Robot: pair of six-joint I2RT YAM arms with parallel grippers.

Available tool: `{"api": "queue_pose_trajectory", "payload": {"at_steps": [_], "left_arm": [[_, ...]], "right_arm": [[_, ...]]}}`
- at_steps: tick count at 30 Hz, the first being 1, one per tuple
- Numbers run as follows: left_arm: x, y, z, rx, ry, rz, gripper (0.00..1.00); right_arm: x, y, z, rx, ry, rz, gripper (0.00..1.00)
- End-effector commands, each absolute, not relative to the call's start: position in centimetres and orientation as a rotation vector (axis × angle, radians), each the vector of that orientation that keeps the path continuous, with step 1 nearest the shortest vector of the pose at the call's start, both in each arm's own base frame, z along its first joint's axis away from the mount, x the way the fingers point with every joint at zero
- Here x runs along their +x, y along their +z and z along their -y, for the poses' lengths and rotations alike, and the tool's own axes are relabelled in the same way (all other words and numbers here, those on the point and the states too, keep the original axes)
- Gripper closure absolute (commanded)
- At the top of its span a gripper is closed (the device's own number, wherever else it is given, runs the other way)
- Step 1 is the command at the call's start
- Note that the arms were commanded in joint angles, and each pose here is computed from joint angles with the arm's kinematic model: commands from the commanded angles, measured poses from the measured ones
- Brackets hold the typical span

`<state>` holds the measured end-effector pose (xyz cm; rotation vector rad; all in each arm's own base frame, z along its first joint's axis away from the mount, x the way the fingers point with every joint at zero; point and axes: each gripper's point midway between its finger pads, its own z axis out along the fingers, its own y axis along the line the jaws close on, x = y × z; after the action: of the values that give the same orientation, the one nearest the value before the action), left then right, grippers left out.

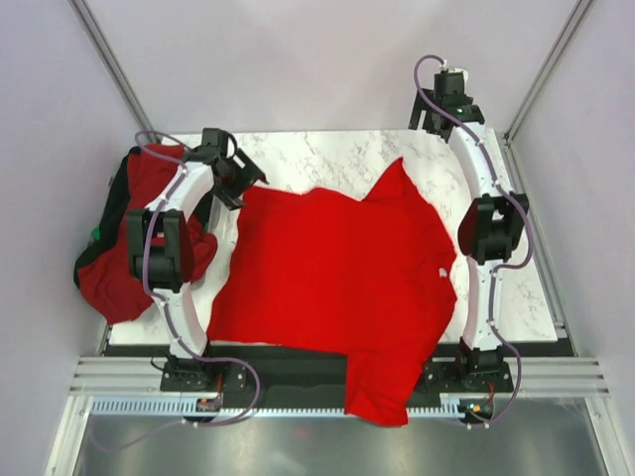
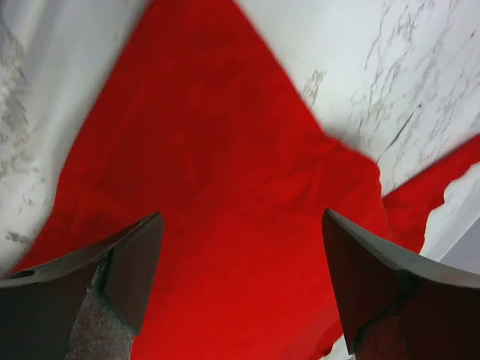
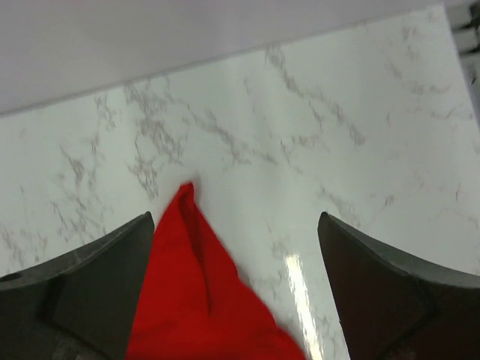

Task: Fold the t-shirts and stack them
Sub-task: Flatten the tshirt out

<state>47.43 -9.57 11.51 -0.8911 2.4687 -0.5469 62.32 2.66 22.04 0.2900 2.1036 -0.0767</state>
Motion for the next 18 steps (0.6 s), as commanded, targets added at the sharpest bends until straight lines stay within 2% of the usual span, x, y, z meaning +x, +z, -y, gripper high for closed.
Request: {"api": "queue_pose_trajectory", "payload": {"at_steps": [1, 2, 4, 5, 7, 8, 13, 18], "left_arm": [[46.9, 18.1, 11.9, -0.803, -0.669, -2.364, 0.06], [46.4, 18.1, 12.1, -0.802, -0.667, -2.366, 0.06], [45.0, 17.9, 12.0, -0.793, -0.644, -2.377, 0.06], [44.5, 17.8, 12.0, -0.788, -0.634, -2.379, 0.06], [43.2, 17.3, 11.5, -0.784, -0.59, -2.387, 0.07], [42.7, 16.7, 11.5, -0.769, -0.573, -2.402, 0.07], [40.9, 14.0, 11.8, -0.729, -0.539, -2.48, 0.11], [40.9, 10.9, 12.7, -0.69, -0.515, -2.548, 0.12]], "right_arm": [[58.1, 30.4, -4.3, 0.291, 0.049, -1.996, 0.02], [55.2, 28.2, -4.4, 0.321, 0.077, -2.053, 0.02], [52.9, 26.8, -6.1, 0.314, 0.203, -2.071, 0.02], [50.0, 23.9, -6.6, 0.359, 0.256, -2.14, 0.02], [47.8, 21.8, -8.4, 0.356, 0.388, -2.179, 0.02], [45.6, 18.9, -8.5, 0.383, 0.406, -2.246, 0.02], [42.4, 13.0, -9.8, 0.439, 0.492, -2.387, 0.02], [42.7, 8.3, -10.0, 0.478, 0.479, -2.493, 0.02]]}}
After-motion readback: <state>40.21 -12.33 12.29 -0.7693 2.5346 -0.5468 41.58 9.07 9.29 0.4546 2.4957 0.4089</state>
